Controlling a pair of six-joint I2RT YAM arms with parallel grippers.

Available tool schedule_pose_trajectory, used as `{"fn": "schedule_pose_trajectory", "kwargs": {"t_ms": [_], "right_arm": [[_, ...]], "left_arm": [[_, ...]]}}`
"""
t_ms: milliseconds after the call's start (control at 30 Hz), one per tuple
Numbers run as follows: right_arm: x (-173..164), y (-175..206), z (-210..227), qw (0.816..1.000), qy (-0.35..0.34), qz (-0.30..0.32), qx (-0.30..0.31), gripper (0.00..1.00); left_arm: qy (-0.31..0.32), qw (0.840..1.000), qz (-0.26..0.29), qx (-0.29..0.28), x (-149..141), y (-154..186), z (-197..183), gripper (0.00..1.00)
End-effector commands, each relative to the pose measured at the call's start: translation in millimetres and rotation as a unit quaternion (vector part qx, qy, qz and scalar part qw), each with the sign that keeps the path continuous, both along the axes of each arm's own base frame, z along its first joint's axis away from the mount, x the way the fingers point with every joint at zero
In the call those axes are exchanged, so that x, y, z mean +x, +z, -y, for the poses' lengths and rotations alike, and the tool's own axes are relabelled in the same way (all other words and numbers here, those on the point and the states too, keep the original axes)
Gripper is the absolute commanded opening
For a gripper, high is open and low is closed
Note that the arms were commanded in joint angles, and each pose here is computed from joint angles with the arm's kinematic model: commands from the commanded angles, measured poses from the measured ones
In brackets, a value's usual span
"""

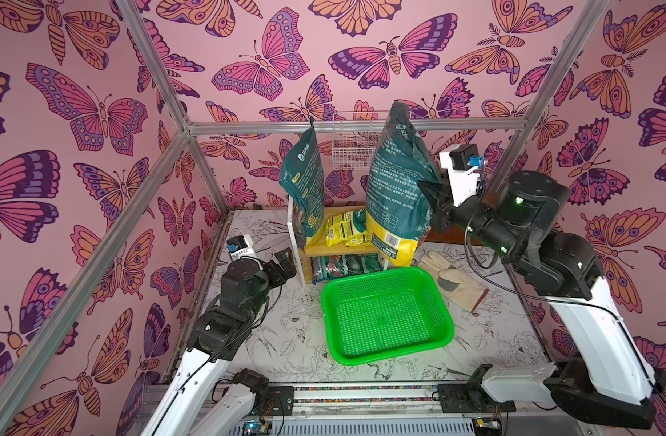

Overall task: Take down the fertilizer bag from the shelf
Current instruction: Place the fertilizer bag in the storage box.

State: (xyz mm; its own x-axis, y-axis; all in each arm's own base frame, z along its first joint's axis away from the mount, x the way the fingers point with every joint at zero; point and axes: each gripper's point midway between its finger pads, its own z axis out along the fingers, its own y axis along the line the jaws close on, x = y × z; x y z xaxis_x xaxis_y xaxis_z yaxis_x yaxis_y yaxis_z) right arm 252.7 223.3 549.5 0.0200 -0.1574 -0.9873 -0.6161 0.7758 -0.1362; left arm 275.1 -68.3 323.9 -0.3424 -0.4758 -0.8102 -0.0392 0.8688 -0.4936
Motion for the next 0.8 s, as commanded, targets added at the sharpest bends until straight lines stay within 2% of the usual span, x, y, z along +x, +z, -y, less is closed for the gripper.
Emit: {"fn": "schedule_pose_trajectory", "kwargs": {"t_ms": [0, 233, 400, 767], "right_arm": [[-30, 64, 30, 0.993, -0.001, 0.066, 0.102, 0.0], [-31, 14, 37, 0.997, -0.016, -0.014, 0.068, 0.0], [-32, -22, 48, 0.997, -0.04, -0.048, 0.053, 0.0], [-19, -98, 63, 0.993, -0.101, -0.059, 0.01, 0.0]], "left_arm": [[-0.025, 1.0, 0.006, 0.004, -5, 11, 7, 1.0], [-0.083, 0.996, 0.007, 0.015, -16, 22, 33, 1.0], [-0.123, 0.991, -0.014, 0.048, -21, 7, 62, 1.0], [-0.201, 0.973, -0.065, 0.091, -30, -34, 127, 1.0]]}}
